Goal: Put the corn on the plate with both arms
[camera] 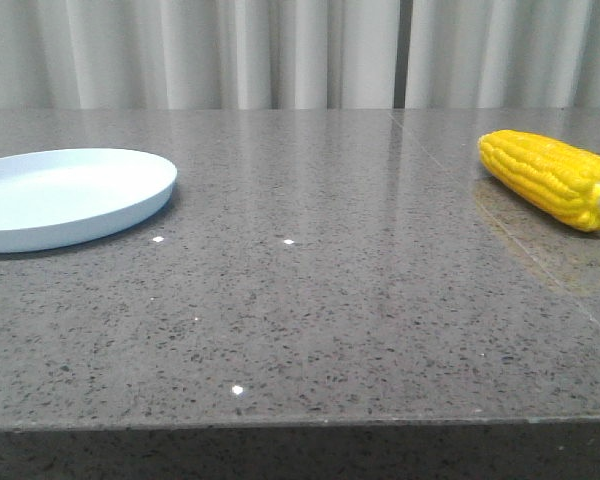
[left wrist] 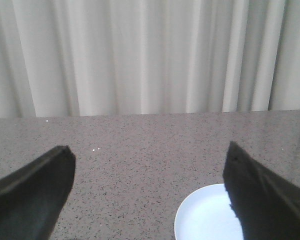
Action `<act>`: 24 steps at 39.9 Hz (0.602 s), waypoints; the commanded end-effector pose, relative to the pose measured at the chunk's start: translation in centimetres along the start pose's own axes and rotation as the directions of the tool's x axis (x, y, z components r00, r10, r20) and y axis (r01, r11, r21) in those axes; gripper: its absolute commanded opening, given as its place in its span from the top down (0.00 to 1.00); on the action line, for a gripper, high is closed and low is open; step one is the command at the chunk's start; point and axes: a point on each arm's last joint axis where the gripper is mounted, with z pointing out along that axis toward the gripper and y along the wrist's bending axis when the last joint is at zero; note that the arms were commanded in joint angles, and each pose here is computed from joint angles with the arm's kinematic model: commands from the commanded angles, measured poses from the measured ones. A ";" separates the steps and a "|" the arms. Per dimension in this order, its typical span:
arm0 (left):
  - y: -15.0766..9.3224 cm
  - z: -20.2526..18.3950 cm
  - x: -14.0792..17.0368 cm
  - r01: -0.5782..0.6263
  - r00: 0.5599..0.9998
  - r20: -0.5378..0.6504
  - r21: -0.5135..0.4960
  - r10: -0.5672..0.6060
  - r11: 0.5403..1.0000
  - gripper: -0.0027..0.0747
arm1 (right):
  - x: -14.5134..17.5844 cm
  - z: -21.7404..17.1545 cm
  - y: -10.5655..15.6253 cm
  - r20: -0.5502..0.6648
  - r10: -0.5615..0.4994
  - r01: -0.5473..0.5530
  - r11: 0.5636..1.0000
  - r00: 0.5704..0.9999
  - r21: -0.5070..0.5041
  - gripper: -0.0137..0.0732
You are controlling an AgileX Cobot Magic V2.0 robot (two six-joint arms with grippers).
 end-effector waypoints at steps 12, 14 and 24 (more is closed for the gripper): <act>-0.2 5.5 -0.6 0.060 0.970 -0.239 0.025 -0.053 0.998 0.16 | -1.9 -0.3 0.0 0.114 -0.007 0.006 1.000 0.993 0.008 0.21; -0.3 7.2 -0.3 0.063 0.934 -0.355 0.029 -0.048 0.998 0.19 | -1.9 -0.3 0.0 0.114 -0.007 0.006 1.000 0.993 0.008 0.21; -0.9 13.9 0.9 0.049 0.745 -0.667 0.079 0.016 0.996 0.38 | -1.9 -0.3 0.0 0.114 -0.007 0.006 1.000 0.993 0.008 0.21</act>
